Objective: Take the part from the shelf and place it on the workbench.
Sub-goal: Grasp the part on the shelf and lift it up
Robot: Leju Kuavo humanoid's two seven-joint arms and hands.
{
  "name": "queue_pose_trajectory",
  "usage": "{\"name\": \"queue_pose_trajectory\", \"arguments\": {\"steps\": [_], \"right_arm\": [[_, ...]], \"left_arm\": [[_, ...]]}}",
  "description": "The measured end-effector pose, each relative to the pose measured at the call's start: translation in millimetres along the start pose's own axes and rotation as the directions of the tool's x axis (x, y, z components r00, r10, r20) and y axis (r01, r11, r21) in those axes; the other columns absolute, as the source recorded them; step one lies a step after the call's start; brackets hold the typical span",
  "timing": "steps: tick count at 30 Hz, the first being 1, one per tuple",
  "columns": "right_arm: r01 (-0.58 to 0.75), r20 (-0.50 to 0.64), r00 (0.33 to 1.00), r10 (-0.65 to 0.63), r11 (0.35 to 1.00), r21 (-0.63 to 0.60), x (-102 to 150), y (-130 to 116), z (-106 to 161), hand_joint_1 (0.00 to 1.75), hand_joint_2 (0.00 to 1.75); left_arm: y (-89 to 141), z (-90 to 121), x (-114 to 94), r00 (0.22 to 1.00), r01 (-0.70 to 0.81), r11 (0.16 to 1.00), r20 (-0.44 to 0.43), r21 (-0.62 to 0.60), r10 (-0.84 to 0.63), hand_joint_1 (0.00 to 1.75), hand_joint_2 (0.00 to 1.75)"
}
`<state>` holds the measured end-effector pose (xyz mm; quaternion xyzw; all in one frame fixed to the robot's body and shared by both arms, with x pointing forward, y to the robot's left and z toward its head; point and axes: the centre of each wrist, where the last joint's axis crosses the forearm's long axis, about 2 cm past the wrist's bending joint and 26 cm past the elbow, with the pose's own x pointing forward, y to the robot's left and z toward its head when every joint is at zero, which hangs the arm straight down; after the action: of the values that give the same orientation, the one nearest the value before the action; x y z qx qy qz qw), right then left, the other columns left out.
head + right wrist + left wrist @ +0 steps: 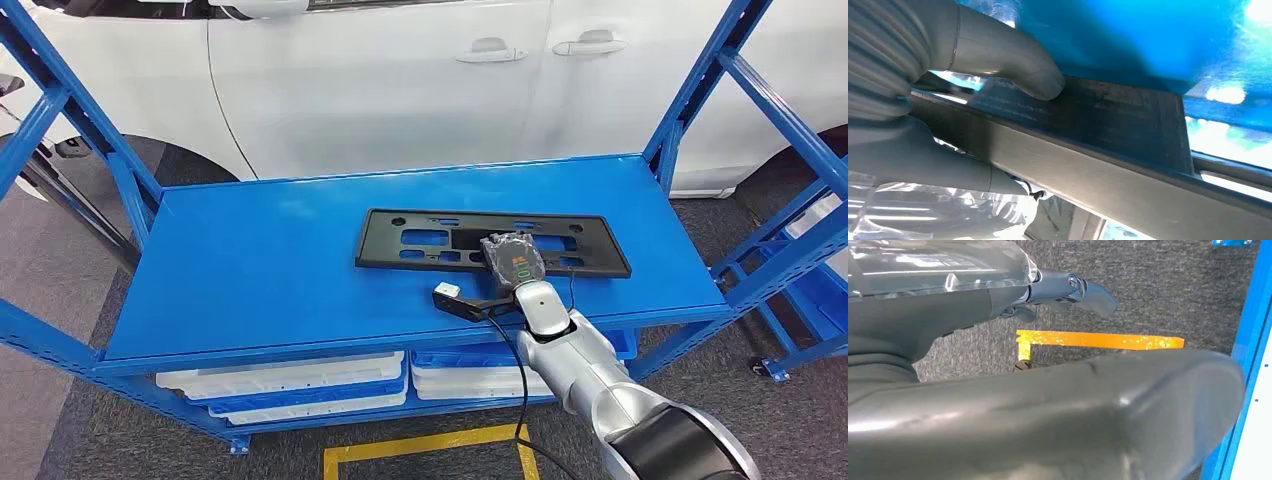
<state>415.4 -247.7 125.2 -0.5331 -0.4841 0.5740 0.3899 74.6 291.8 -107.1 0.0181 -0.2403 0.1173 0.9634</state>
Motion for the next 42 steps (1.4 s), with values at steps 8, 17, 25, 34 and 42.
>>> {"name": "queue_pose_trajectory", "arguments": {"steps": [8,17,25,34,42], "right_arm": [[0.007,-0.009,1.000,-0.007,1.000,-0.003,-3,0,0,1.75,1.75],[0.034,0.002,0.999,-0.034,0.999,-0.024,-6,7,7,1.75,1.75],[0.369,0.197,0.921,-0.336,0.913,-0.172,0,-20,10,1.75,1.75],[0.991,0.754,0.076,-0.653,0.132,0.015,11,-80,53,1.75,1.75],[0.776,0.754,-0.628,-0.191,-0.082,0.626,22,-166,105,1.75,1.75]], "left_arm": [[2,-1,2,0.999,0.001,1.000,0.038,-0.014,-0.001,0.00,1.31],[1,-2,6,0.992,0.016,1.000,0.122,-0.009,-0.014,0.00,1.75],[0,-2,7,0.989,-0.019,1.000,0.148,-0.025,0.022,0.00,1.75],[0,-4,13,0.979,-0.065,0.996,0.191,-0.065,0.076,0.00,1.75],[-3,-7,23,0.968,-0.079,0.994,0.234,-0.080,0.096,0.00,1.75]]}}
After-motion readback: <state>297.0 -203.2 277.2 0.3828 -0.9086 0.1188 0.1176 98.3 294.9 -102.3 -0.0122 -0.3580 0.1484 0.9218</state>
